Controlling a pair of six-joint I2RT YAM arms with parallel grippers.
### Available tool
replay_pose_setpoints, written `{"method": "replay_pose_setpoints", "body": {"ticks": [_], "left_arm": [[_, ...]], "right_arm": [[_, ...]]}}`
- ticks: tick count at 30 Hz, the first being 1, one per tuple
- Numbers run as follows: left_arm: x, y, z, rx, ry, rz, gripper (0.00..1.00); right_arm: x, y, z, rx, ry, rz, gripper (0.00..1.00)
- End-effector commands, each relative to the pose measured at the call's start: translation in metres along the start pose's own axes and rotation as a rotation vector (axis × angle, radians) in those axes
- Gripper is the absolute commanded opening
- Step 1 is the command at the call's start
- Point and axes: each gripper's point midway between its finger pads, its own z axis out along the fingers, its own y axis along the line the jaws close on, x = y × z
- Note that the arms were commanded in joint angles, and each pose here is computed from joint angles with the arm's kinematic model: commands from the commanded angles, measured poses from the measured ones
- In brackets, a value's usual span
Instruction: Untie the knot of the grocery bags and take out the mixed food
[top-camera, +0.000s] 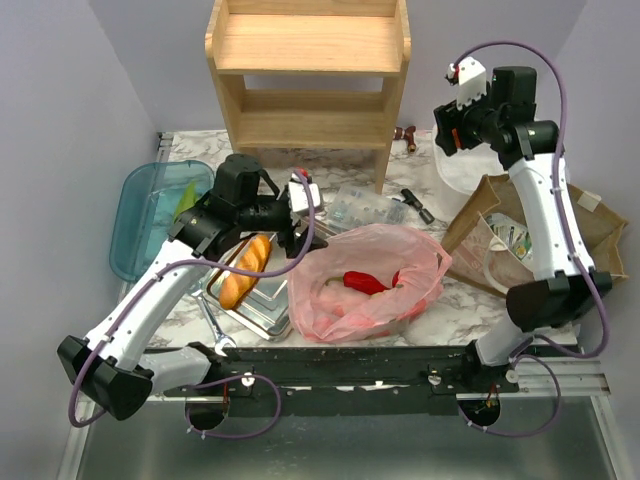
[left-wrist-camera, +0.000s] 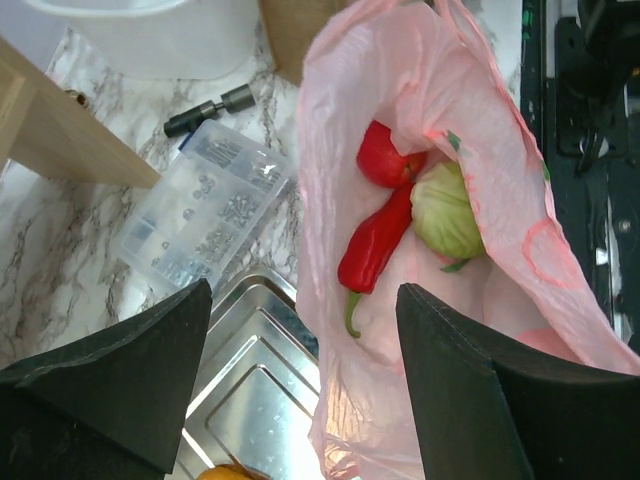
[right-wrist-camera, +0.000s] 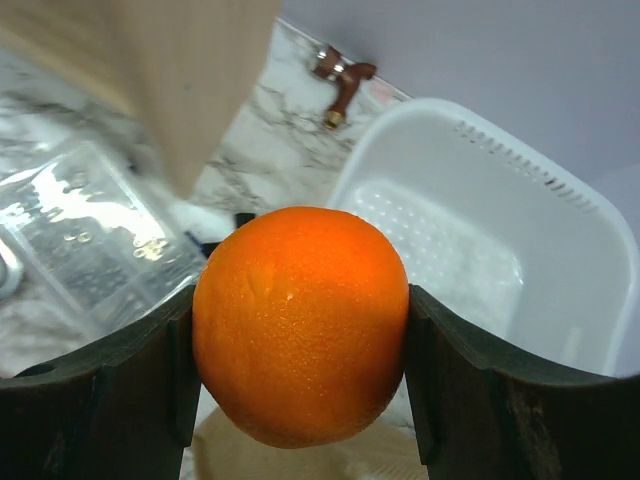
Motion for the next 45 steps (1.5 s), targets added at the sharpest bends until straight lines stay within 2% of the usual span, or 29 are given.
{"method": "replay_pose_setpoints", "body": {"ticks": [1, 5, 7, 9, 11, 12, 16, 19, 21, 24, 26, 30, 33, 36, 38, 42, 45], "left_arm": [[0.013, -0.024, 0.008, 0.099, 0.094, 0.161, 0.76], [0.037, -0.051, 0.025, 0.174, 0.181, 0.287, 0.75], [0.045, -0.062, 0.032, 0.21, 0.201, 0.329, 0.75], [0.05, -0.07, 0.038, 0.232, 0.213, 0.351, 0.75], [0.056, -0.073, 0.045, 0.247, 0.232, 0.363, 0.75], [0.058, -0.073, 0.049, 0.247, 0.243, 0.366, 0.74], [0.063, -0.071, 0.058, 0.241, 0.271, 0.343, 0.73], [0.064, -0.07, 0.06, 0.242, 0.279, 0.337, 0.72], [0.066, -0.072, 0.06, 0.254, 0.275, 0.342, 0.72], [0.07, -0.076, 0.061, 0.273, 0.272, 0.334, 0.7], [0.077, -0.081, 0.062, 0.287, 0.275, 0.321, 0.67], [0.091, -0.085, 0.068, 0.289, 0.281, 0.309, 0.58], [0.106, -0.085, 0.08, 0.277, 0.3, 0.331, 0.52], [0.127, -0.079, 0.102, 0.239, 0.347, 0.365, 0.51], [0.138, -0.072, 0.118, 0.212, 0.387, 0.361, 0.51], [0.157, -0.051, 0.145, 0.134, 0.445, 0.361, 0.63], [0.174, -0.042, 0.159, 0.114, 0.494, 0.425, 0.64]], "right_arm": [[0.008, -0.054, 0.03, 0.163, 0.055, 0.041, 0.37], [0.027, -0.093, 0.063, 0.285, 0.081, 0.106, 0.39], [0.035, -0.1, 0.079, 0.308, 0.106, 0.111, 0.46], [0.044, -0.105, 0.091, 0.322, 0.141, 0.115, 0.62], [0.048, -0.104, 0.099, 0.307, 0.16, 0.118, 0.84], [0.048, -0.102, 0.101, 0.297, 0.16, 0.122, 0.9], [0.04, -0.091, 0.094, 0.236, 0.137, 0.119, 1.0], [0.037, -0.087, 0.083, 0.218, 0.145, 0.106, 1.0], [0.029, -0.056, 0.07, 0.052, 0.118, 0.086, 0.99], [0.03, 0.021, 0.038, -0.281, 0.116, 0.046, 0.98], [0.053, 0.073, 0.02, -0.463, 0.184, 0.021, 0.97], [0.089, 0.148, -0.018, -0.708, 0.252, 0.038, 0.96], [0.1, 0.182, -0.037, -0.776, 0.248, 0.042, 0.95], [0.106, 0.192, -0.044, -0.789, 0.247, 0.067, 0.95], [0.114, 0.191, -0.043, -0.772, 0.275, 0.069, 0.91], [0.131, 0.186, -0.041, -0.72, 0.33, 0.063, 0.79], [0.142, 0.187, -0.044, -0.704, 0.352, 0.076, 0.71]]}}
